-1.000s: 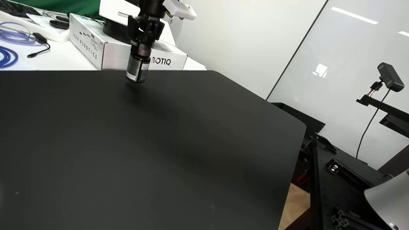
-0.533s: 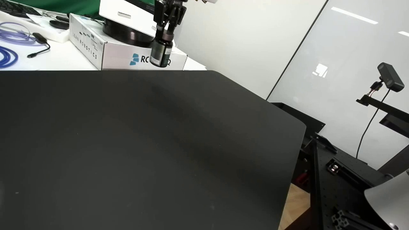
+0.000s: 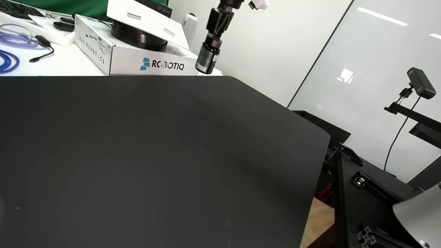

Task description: Move the bottle to the right side of the table

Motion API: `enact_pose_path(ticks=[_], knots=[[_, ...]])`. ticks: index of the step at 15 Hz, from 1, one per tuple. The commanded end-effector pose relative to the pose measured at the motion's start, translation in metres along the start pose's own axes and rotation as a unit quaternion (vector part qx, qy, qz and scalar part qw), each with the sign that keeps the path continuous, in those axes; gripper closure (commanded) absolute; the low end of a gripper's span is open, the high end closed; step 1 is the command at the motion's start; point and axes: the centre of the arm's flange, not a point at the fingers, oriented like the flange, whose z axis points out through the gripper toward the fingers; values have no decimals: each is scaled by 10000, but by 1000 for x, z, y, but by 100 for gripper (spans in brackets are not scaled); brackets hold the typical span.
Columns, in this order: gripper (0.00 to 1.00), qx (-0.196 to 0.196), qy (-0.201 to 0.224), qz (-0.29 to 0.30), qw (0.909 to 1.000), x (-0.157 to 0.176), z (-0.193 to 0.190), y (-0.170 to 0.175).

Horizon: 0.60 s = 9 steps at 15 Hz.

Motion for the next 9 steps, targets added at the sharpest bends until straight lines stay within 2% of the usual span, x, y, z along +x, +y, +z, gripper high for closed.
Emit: enact_pose_path(ticks=[1,5,9], knots=[[64,117,-140,-45,9998,-88,-11,9],[64,318,-491,72,9983,-160,4,27],[64,324,-503,345,9976,-246,17,42]])
